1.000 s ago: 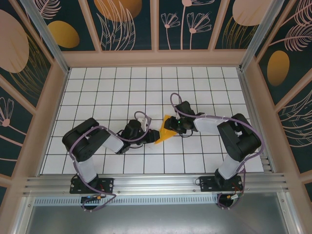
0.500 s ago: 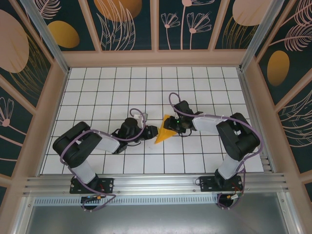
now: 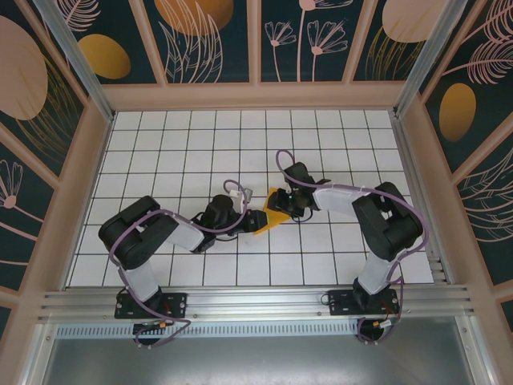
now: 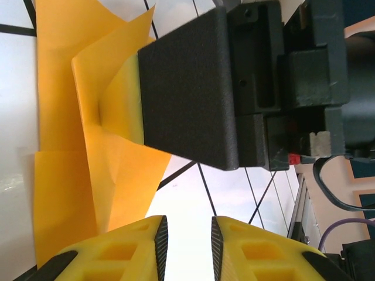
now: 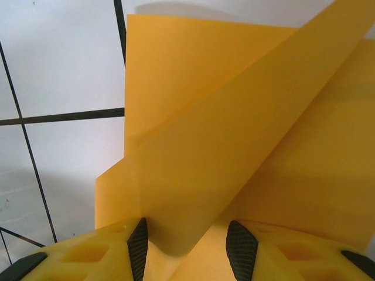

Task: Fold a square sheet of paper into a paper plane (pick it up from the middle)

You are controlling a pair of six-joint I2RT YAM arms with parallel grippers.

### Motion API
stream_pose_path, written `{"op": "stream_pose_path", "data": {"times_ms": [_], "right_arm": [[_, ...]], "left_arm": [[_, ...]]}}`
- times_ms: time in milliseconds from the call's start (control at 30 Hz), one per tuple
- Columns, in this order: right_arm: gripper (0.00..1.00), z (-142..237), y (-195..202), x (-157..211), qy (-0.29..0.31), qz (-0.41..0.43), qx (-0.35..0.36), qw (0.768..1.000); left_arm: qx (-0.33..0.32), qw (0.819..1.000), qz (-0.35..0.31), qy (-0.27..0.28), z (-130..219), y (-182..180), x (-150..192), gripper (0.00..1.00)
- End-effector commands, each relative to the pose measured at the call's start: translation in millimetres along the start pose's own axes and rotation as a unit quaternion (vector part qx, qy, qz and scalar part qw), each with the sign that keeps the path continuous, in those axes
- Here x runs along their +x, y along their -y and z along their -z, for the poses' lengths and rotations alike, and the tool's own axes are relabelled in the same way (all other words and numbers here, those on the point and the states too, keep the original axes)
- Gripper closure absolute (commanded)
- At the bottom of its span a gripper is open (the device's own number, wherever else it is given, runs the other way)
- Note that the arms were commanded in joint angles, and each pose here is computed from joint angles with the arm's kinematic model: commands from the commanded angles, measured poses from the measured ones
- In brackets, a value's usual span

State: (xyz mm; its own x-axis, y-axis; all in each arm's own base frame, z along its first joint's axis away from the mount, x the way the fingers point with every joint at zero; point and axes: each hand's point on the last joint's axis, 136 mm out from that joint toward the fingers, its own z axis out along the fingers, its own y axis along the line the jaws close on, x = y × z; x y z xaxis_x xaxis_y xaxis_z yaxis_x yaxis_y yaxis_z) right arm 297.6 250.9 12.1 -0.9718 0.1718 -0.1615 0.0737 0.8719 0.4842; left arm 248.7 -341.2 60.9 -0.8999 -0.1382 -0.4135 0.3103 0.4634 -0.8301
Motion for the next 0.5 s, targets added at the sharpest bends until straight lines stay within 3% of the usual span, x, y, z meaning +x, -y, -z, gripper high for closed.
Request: {"op": "stream_pose_path", "data": {"times_ms": [0,133,467], "right_arm": [[0.52,-27.9,93.3,53.3,-0.076,-0.039,0.163,0.983],[0.52,-28.4,94.0,54.3,-0.078,-0.038,0.165,0.983],[0.52,-31.0,97.0,55.7,-0.081,-0.027,0.174,0.981]], "left_arm": [[-0.011,1.000,-0.010,-0.008,-6.8,-4.1,1.2,0.71],[-0.049,0.999,-0.008,-0.007,-7.9,-19.5,1.3,0.73],[-0.056,0.998,-0.004,-0.011,-10.6,-24.1,3.2,0.72]]}}
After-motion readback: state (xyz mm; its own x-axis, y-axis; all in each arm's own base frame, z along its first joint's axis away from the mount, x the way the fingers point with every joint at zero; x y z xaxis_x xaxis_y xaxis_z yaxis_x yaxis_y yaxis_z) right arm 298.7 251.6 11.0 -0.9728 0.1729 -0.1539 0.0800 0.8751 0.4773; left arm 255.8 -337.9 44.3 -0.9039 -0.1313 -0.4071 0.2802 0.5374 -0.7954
